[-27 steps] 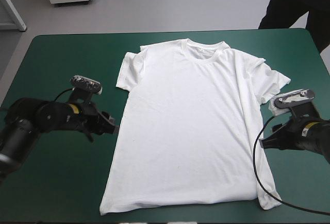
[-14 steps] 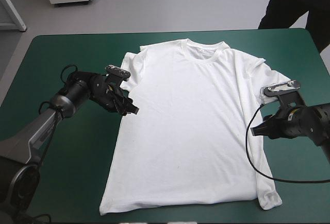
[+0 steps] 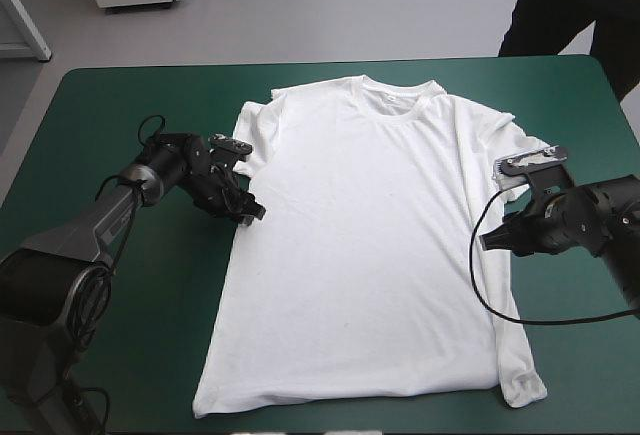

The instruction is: Fold the cloth

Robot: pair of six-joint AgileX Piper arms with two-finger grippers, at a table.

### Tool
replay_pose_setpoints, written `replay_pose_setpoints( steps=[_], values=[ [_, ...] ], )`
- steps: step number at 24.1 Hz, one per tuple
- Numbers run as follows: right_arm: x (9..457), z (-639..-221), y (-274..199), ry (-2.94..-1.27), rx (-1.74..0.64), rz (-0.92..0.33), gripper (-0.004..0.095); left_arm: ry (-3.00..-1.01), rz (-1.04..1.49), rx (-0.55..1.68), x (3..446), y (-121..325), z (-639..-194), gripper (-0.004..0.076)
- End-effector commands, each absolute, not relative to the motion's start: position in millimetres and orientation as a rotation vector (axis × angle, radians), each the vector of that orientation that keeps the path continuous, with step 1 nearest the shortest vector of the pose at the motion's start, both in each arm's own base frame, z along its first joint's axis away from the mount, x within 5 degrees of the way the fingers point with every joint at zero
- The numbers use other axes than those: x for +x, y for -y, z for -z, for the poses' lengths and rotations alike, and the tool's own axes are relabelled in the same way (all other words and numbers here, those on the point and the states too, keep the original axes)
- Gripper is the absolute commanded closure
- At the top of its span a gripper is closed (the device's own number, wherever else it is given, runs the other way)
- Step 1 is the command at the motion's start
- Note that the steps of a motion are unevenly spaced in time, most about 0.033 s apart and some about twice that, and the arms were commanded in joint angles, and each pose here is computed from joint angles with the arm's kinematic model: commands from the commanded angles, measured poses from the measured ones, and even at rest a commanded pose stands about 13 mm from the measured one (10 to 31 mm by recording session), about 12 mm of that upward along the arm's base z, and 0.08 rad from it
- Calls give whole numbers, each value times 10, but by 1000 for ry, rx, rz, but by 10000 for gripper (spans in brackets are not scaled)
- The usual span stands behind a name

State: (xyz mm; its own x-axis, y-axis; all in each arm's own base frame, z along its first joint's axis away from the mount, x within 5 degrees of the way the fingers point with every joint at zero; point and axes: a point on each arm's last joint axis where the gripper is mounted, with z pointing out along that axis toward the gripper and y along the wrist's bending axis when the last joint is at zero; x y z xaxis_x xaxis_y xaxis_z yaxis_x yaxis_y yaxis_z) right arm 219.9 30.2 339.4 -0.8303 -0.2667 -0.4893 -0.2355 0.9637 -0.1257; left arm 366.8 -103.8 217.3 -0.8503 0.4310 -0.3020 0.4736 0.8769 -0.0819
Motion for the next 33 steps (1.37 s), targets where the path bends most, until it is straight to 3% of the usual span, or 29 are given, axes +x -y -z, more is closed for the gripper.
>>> replay_pose_setpoints(
  steps=[1,4,8,9,19,25,33],
  values=[
    [2302,-3584,-288,-2494,-355,133,439,-2733,258,685,3669,1130,-2307,300],
    [2446,-3564,-272,-2522,-309,176,439,-2743,267,738,3644,1266,-2234,380],
    [2717,-3444,-290,-2583,-298,217,439,-2785,347,749,3622,1400,-2106,699],
    [2769,-3418,-285,-2593,-295,238,439,-2787,352,760,3619,1403,-2098,736],
    [3240,-2916,-341,-2779,-264,243,439,-2811,366,825,3579,1402,-2084,746],
    [3357,-2672,-160,-2877,-135,141,439,-2817,370,834,3571,1403,-2083,746],
    [3449,-2561,-85,-2871,-103,47,439,-2805,367,839,3579,1404,-2084,746]
  ],
)
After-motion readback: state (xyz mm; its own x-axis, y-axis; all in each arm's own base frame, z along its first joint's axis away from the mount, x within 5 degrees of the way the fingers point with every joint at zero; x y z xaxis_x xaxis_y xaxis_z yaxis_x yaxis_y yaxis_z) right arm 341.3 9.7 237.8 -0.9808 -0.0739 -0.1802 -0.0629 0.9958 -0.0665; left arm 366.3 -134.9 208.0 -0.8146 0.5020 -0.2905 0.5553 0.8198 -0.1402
